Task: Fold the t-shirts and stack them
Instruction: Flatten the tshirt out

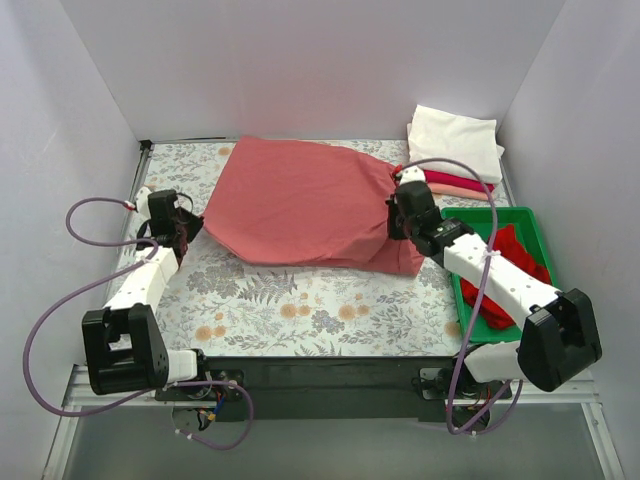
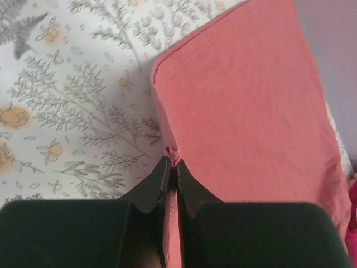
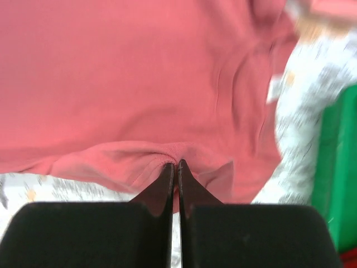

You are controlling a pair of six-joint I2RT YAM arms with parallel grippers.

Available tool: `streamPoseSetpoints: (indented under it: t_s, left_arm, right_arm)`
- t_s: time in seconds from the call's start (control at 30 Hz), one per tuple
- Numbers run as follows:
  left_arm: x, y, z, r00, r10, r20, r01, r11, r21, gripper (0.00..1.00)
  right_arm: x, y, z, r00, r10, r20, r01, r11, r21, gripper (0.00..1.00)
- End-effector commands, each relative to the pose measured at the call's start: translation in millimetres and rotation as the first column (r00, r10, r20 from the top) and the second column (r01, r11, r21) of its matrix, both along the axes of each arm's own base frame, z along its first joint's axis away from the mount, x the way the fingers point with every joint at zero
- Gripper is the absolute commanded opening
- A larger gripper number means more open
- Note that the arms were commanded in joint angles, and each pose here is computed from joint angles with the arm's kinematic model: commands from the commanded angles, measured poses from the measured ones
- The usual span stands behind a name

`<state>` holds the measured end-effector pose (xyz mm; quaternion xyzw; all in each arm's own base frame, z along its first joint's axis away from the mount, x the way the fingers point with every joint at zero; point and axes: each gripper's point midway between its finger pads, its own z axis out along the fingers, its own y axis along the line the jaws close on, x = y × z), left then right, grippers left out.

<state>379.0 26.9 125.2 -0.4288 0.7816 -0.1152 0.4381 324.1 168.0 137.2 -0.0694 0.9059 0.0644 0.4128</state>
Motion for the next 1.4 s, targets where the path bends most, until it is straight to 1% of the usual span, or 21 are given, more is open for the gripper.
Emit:
streamPoseSetpoints:
  t_s: [0.0,0.03,0.1,0.17,0.2,0.27,0.3,0.37,0.43,0.47,0.5,0.6,0.63,0.67,0.73,0.9,1.03,1.07,1.2,1.27,1.37]
  left_arm:
    - [20.4,0.6,77.6,0.978,-0.065,0.196,0.052,0.996,0.070,0.00]
    - [21.9,1.7,88.1,0.973,-0.063,0.221,0.047,0.996,0.077,0.00]
    - [28.1,0.6,122.2,0.947,-0.133,0.293,0.088,0.983,0.162,0.00]
    - [28.6,1.2,139.6,0.940,-0.131,0.315,0.081,0.983,0.167,0.00]
    - [32.4,-1.9,170.1,0.919,-0.149,0.366,0.091,0.981,0.173,0.00]
    - [32.2,-7.6,194.1,0.905,-0.177,0.387,0.118,0.978,0.172,0.00]
    - [32.8,-9.4,223.5,0.881,-0.190,0.432,0.120,0.975,0.185,0.00]
    - [28.2,-9.4,250.2,0.864,-0.200,0.462,0.115,0.972,0.205,0.00]
    - [20.0,-9.7,293.4,0.829,-0.213,0.516,0.099,0.966,0.239,0.00]
    - [15.4,-8.5,299.7,0.835,-0.212,0.508,0.096,0.965,0.245,0.00]
    - [7.5,-8.1,330.5,0.807,-0.211,0.551,0.075,0.963,0.260,0.00]
    - [-10.5,-11.9,363.8,0.766,-0.245,0.594,0.071,0.951,0.302,0.00]
    - [-19.0,-12.6,383.2,0.740,-0.252,0.623,0.057,0.947,0.316,0.00]
    - [-29.8,-22.9,396.0,0.706,-0.304,0.639,0.096,0.936,0.339,0.00]
    - [-43.9,-27.6,417.3,0.670,-0.336,0.662,0.098,0.924,0.369,0.00]
    - [-96.6,-30.3,480.3,0.587,-0.349,0.730,0.031,0.911,0.411,0.00]
    - [-137.3,-34.4,511.1,0.529,-0.352,0.773,-0.001,0.910,0.415,0.00]
    - [-155.1,-36.0,523.5,0.497,-0.354,0.792,-0.020,0.908,0.418,0.00]
    - [-189.7,-36.7,544.1,0.446,-0.346,0.825,-0.062,0.908,0.414,0.00]
    - [-208.7,-36.0,551.4,0.425,-0.337,0.840,-0.086,0.909,0.408,0.00]
    - [-235.5,-36.8,564.1,0.386,-0.335,0.860,-0.118,0.906,0.406,0.00]
  right_arm:
    - [43.7,1.9,67.8,0.980,0.038,0.194,-0.046,0.998,0.034,0.01]
    - [50.0,-7.6,82.9,0.973,0.009,0.231,-0.018,0.999,0.033,0.01]
    - [58.5,-13.6,112.7,0.951,-0.012,0.308,-0.002,0.999,0.045,0.01]
    - [61.3,-22.5,139.2,0.929,-0.019,0.370,0.003,0.999,0.043,0.01]
    - [63.1,-23.8,160.4,0.911,-0.023,0.412,0.003,0.999,0.049,0.01]
    - [61.8,-30.1,189.0,0.881,-0.024,0.472,0.008,0.999,0.036,0.01]
    - [61.3,-33.7,207.9,0.862,-0.033,0.506,0.015,0.999,0.040,0.01]
    - [54.8,-42.8,239.5,0.822,-0.048,0.568,0.031,0.999,0.039,0.01]
    - [42.1,-50.1,281.9,0.767,-0.067,0.639,0.030,0.997,0.068,0.01]
    - [37.0,-54.8,294.9,0.746,-0.058,0.664,0.031,0.998,0.053,0.01]
    - [24.7,-61.8,321.7,0.705,-0.077,0.705,0.034,0.997,0.075,0.01]
    - [2.8,-74.0,357.7,0.639,-0.087,0.764,0.032,0.996,0.086,0.01]
    - [-11.3,-81.1,379.7,0.597,-0.099,0.796,0.027,0.994,0.103,0.01]
    - [-18.5,-83.6,389.4,0.578,-0.095,0.811,0.020,0.995,0.103,0.01]
    - [-38.0,-85.9,411.1,0.534,-0.078,0.842,-0.021,0.994,0.105,0.01]
    - [-86.0,-95.9,472.2,0.421,-0.060,0.905,-0.096,0.989,0.110,0.01]
    - [-117.6,-115.7,509.2,0.323,-0.085,0.943,-0.075,0.991,0.114,0.01]
    - [-131.8,-120.4,521.6,0.286,-0.088,0.954,-0.086,0.989,0.117,0.01]
    - [-165.6,-136.9,549.9,0.198,-0.123,0.972,-0.093,0.985,0.143,0.01]
    - [-175.7,-147.4,557.5,0.172,-0.146,0.974,-0.067,0.985,0.159,0.01]
    - [-197.5,-149.4,567.4,0.126,-0.132,0.983,-0.107,0.984,0.145,0.01]
